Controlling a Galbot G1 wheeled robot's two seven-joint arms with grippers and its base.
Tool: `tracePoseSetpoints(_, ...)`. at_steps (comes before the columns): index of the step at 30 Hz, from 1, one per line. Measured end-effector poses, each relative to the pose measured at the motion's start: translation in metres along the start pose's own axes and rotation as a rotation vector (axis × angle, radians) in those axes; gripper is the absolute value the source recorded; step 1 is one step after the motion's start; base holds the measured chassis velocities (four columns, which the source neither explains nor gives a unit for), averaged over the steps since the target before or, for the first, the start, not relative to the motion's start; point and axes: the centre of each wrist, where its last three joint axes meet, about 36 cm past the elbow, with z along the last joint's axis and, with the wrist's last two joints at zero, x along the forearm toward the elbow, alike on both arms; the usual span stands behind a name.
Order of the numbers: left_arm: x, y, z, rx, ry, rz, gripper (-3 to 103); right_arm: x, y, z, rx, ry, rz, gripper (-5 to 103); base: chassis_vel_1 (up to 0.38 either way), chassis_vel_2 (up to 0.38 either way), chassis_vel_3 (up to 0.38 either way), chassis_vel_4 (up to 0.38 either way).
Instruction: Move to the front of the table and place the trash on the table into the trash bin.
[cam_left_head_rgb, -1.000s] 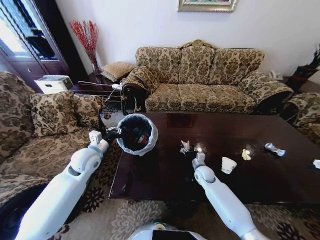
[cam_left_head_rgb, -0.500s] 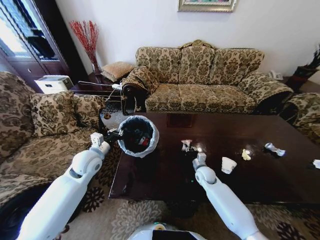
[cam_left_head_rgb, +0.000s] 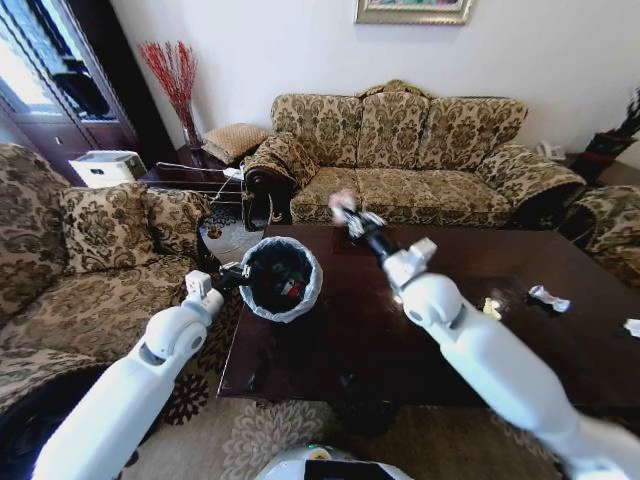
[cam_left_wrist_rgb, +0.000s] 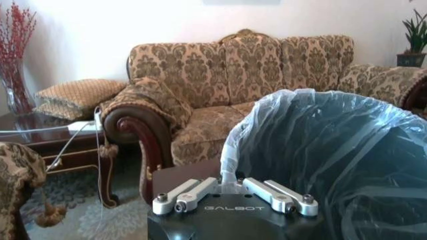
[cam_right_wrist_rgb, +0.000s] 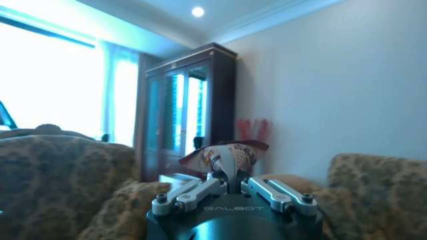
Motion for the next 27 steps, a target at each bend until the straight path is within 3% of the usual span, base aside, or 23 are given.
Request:
tracePoseSetpoints(3,0.001,-0.001,0.0,0.0,0.001,0.0,2,-0.004,0.015,0.007,-0.007,0.04,-0.047,3,0.0,0.0,0.0,0.0)
tracePoseSetpoints(6,0.0,0.0,0.0,0.0,0.002,0.0,2,-0.014,0.032,0.027,0.028,0.098,-0.107,3,0.0,0.0,0.0,0.0)
tracePoseSetpoints(8,0.0,-0.001,0.001,0.003,0.001,0.0,2,-0.016,0.036,0.029,0.034,0.108,-0.119,8,0.0,0.0,0.0,0.0)
tracePoseSetpoints(11,-0.002,-0.002,0.002,0.017,0.002,0.0,2,-0.022,0.041,0.031,0.043,0.124,-0.131,24,0.0,0.0,0.0,0.0)
tracePoseSetpoints(13,-0.003,-0.002,0.003,0.018,0.003,0.0,2,-0.023,0.041,0.031,0.043,0.125,-0.132,24,0.0,0.0,0.0,0.0)
tracePoseSetpoints(20,-0.007,0.003,0.003,0.021,0.002,-0.015,2,-0.027,0.038,0.029,0.047,0.131,-0.135,56,0.0,0.0,0.0,0.0)
tracePoseSetpoints(23,-0.009,0.005,0.003,0.021,0.001,-0.018,2,-0.026,0.038,0.028,0.049,0.131,-0.136,61,0.0,0.0,0.0,0.0)
tracePoseSetpoints(27,-0.01,0.005,0.001,0.022,-0.003,-0.019,2,-0.026,0.034,0.024,0.043,0.114,-0.111,78,0.0,0.0,0.0,0.0)
